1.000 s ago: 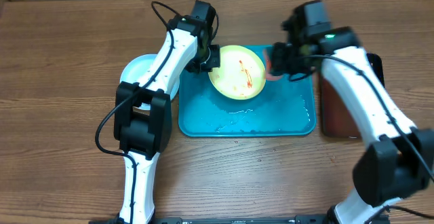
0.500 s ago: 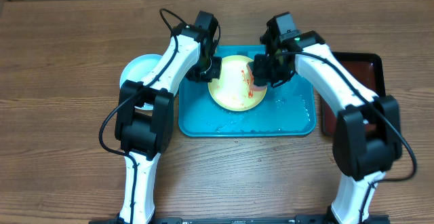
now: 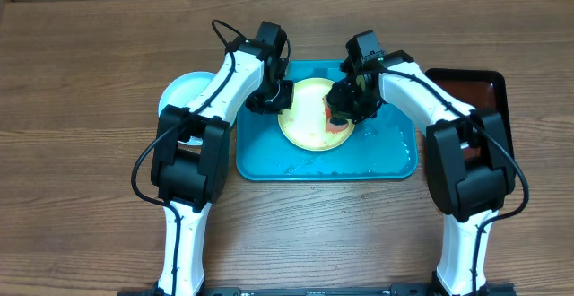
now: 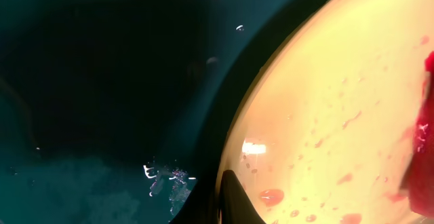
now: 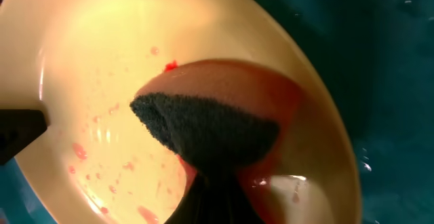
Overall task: Clean dirty plates on tray and stack at the side
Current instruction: 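Scrub the yellow plate with the sponge while left gripper holds it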
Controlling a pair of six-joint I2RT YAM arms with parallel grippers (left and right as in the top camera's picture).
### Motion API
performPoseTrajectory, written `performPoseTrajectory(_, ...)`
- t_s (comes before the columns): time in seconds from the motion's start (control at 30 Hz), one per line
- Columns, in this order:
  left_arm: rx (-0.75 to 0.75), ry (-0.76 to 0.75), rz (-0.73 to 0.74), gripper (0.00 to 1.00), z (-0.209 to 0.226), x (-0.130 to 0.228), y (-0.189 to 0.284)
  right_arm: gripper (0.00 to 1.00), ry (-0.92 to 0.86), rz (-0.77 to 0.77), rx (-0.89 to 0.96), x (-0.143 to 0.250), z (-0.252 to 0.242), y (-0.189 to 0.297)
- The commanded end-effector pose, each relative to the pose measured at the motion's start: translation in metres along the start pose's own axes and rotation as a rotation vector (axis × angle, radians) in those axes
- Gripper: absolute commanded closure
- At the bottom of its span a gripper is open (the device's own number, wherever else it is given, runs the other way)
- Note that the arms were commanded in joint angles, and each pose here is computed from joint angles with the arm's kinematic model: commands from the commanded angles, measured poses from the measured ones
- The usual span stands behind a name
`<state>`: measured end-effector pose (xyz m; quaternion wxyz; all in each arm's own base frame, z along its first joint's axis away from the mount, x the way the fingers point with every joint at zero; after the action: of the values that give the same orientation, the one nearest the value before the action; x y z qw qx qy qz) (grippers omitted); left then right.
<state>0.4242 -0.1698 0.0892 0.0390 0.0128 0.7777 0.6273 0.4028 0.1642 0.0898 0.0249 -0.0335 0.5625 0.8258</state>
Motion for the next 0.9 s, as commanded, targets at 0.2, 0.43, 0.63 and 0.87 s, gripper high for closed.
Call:
performPoseTrajectory(0.2, 0.038, -0.005, 0.004, 0.96, -0.002, 0.003, 0.005, 0.96, 0.070, 0.045, -0.194, 0.011, 0.044, -0.021)
performPoseTrajectory(0.43, 0.037, -0.008, 0.005, 0.96, -0.002, 0.004, 0.005, 0.96, -0.026, -0.019, -0.052, 0.000, 0.022, -0.020)
performPoseTrajectory(0.63, 0.036, 0.004, -0.009, 0.96, 0.003, 0.000, 0.007, 0.96, -0.168, -0.039, 0.069, -0.005, -0.014, 0.003)
performPoseTrajectory(0.87, -0.009, 0.043, -0.041, 0.96, 0.019, -0.007, 0.009, 0.96, -0.182, -0.095, 0.256, -0.003, -0.031, 0.024)
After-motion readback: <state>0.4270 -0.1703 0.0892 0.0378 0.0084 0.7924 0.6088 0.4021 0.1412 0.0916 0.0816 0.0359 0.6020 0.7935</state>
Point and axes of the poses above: each gripper's point midway between its finger pads, its own y axis back along the fingers, its own z axis along the line the jaws close on, x = y × z, the point moved 8 cm from there along y, back along the fingers, and after that the axes turned 3 degrees about y, right-handed, at the moved point
